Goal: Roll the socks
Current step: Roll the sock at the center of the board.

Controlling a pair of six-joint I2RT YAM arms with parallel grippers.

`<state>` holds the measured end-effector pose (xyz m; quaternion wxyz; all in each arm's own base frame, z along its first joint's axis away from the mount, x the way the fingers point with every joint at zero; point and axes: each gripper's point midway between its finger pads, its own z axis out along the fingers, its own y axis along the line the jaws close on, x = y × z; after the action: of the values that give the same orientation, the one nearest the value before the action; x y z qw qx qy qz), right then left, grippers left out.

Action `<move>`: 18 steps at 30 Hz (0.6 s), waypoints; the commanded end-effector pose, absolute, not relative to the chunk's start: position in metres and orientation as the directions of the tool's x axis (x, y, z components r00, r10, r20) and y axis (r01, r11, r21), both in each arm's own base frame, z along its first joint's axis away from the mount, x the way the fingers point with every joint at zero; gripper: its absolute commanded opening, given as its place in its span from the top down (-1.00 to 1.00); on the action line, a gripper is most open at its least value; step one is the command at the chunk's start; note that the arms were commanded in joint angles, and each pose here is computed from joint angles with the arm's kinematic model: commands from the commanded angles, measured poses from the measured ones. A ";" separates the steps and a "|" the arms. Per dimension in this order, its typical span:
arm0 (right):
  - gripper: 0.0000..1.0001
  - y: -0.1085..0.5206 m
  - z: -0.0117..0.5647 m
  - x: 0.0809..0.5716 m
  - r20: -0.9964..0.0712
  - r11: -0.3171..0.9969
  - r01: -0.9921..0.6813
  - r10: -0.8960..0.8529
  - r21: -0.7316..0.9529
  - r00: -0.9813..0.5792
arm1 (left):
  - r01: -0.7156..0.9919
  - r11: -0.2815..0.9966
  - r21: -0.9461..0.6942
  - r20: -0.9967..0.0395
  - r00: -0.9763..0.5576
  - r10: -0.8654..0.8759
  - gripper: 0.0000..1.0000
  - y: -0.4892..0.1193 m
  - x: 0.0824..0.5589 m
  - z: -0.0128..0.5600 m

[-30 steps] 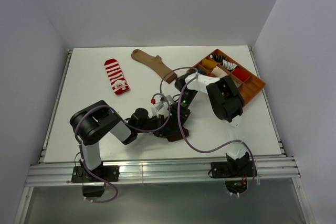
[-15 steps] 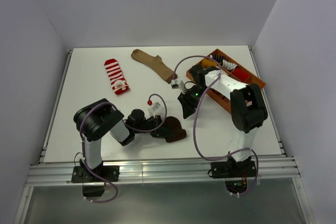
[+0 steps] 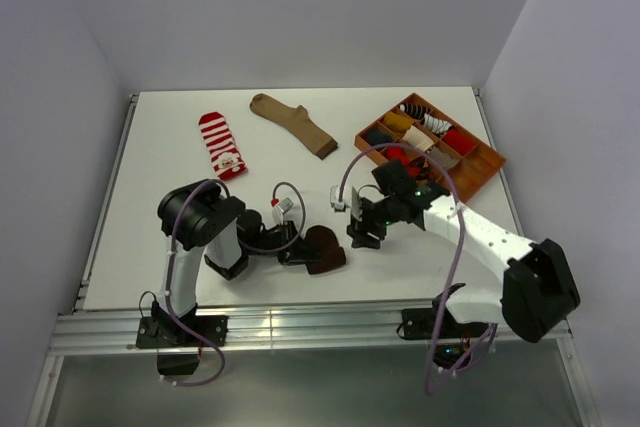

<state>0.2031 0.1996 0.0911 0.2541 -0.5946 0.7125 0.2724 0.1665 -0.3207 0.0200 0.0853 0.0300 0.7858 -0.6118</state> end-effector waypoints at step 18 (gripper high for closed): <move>-0.26 0.259 0.054 0.152 -0.570 -0.154 -0.917 -0.742 -0.368 0.353 | -0.103 0.337 -0.936 0.085 -0.994 -0.069 0.99 -0.301 0.148 -0.017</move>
<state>0.1350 0.2477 0.0501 0.3004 -0.7526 0.5625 0.1644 0.1646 -0.3160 0.0217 0.0504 0.0055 0.7749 -0.6300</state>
